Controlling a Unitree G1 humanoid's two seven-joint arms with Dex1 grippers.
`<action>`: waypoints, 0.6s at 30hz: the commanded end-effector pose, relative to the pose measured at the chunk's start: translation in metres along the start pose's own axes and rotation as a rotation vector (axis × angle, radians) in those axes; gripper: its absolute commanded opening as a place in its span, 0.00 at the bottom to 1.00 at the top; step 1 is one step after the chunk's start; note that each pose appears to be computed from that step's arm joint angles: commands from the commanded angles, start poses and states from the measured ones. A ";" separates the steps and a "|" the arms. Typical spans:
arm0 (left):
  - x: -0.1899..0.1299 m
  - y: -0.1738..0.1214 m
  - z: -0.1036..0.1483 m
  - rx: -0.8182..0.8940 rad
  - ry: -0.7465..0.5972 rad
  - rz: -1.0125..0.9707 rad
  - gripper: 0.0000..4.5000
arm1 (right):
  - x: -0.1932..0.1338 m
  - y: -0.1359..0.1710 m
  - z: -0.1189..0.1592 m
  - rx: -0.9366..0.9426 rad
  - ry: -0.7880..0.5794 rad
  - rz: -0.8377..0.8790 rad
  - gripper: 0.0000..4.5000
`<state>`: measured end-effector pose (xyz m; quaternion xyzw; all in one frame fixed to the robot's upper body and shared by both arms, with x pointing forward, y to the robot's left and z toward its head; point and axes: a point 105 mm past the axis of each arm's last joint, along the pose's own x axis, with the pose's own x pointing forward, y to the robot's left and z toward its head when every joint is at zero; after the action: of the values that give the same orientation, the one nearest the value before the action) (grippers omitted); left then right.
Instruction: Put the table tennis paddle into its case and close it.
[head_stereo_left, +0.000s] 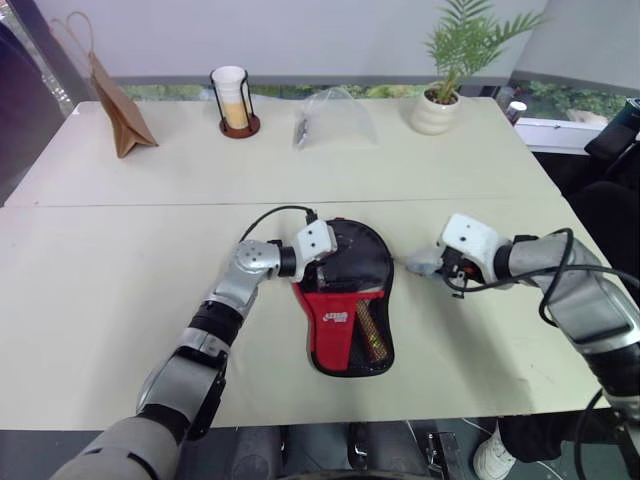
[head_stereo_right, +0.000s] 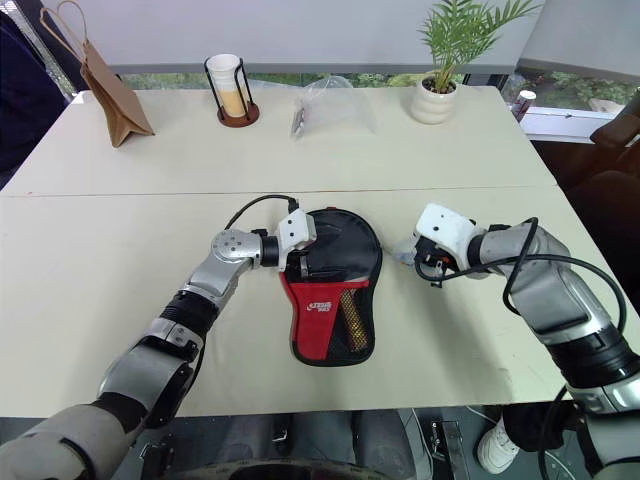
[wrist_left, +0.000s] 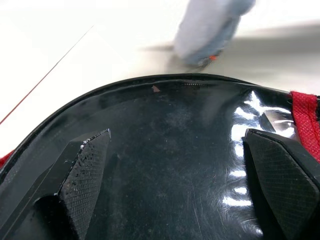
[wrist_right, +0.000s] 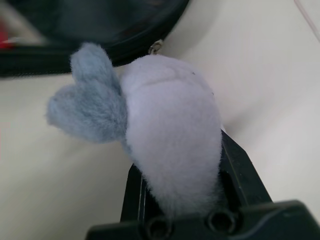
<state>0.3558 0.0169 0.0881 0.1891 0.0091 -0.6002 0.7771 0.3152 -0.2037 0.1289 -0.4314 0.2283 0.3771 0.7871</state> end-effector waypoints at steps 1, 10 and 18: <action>-0.005 -0.015 -0.039 -0.068 0.135 -0.021 1.00 | -0.015 0.012 0.005 -0.060 -0.020 0.054 0.04; -0.005 -0.014 -0.041 -0.067 0.145 -0.015 1.00 | -0.027 0.039 0.005 -0.184 -0.035 0.173 0.04; -0.006 -0.015 -0.042 -0.069 0.148 -0.011 1.00 | -0.037 0.057 -0.003 -0.285 -0.012 0.275 0.04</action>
<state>0.3538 0.0133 0.0866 0.1906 0.0072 -0.6001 0.7768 0.2570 -0.2003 0.1245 -0.4975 0.2105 0.4908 0.6836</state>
